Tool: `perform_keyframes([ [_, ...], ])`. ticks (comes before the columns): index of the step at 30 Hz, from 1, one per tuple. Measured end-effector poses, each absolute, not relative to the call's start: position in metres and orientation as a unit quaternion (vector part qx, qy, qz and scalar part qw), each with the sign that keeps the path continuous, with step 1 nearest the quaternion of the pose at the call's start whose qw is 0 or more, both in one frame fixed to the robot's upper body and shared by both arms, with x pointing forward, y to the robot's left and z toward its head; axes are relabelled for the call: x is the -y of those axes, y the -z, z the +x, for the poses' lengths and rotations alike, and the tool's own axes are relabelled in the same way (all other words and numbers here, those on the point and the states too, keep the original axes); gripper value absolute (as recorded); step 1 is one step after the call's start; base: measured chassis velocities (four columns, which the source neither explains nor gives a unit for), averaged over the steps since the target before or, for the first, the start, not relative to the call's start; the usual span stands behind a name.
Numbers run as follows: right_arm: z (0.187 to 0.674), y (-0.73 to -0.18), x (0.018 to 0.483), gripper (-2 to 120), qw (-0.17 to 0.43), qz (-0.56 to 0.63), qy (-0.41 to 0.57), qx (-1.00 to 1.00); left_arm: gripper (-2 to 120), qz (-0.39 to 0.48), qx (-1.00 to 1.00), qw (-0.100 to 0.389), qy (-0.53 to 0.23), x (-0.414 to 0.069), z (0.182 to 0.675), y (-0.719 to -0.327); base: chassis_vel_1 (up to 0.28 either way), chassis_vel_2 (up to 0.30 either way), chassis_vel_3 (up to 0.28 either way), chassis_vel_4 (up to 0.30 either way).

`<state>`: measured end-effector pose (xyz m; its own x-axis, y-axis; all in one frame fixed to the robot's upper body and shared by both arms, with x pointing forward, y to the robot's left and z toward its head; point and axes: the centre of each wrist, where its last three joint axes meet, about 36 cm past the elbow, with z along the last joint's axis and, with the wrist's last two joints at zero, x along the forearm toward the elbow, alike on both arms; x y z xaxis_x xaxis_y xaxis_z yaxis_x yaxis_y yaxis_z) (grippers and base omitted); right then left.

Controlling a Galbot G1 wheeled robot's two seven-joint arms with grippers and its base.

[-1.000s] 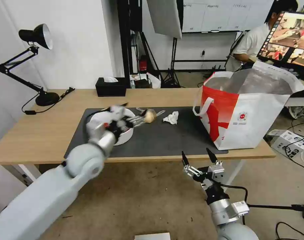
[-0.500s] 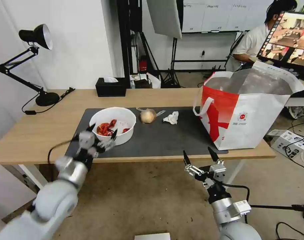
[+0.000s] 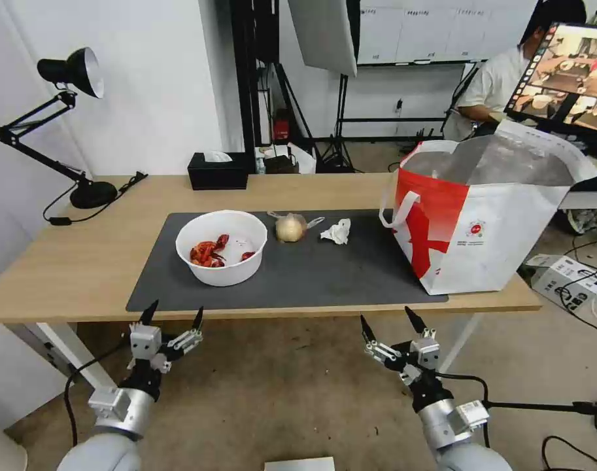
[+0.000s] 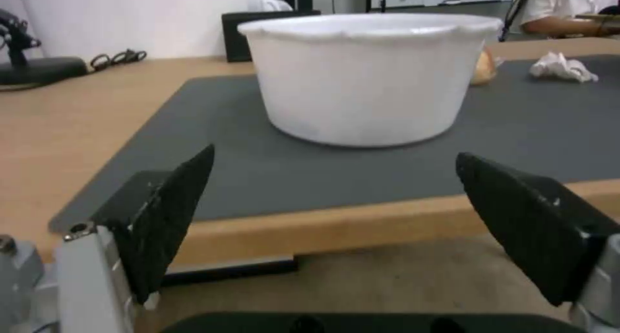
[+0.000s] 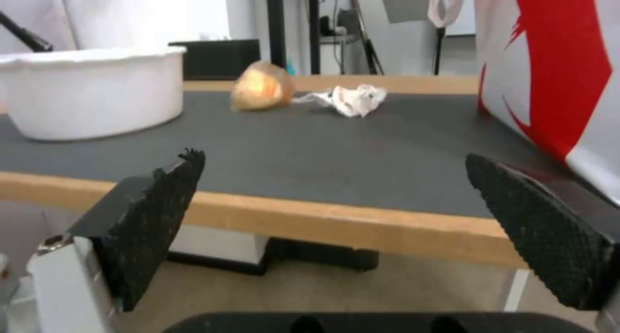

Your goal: Pick up the trash from the table and place it into the takeout bag.

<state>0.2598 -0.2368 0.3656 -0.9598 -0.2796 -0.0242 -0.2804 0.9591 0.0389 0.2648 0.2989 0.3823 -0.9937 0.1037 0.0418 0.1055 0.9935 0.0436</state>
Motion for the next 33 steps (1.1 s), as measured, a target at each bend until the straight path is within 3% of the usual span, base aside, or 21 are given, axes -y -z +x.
perform_keyframes([
  [16,0.254,-0.367,0.233,100,-0.001,-0.15,-0.018,-0.988,100,-0.054,0.998,0.026,0.02,-0.298,0.261,-0.377,0.0,0.0,0.0,0.0],
  [33,0.278,-0.423,0.215,100,0.024,-0.172,-0.042,-0.984,100,-0.061,0.998,0.015,0.017,-0.295,0.266,-0.384,0.0,0.0,0.0,0.0],
])
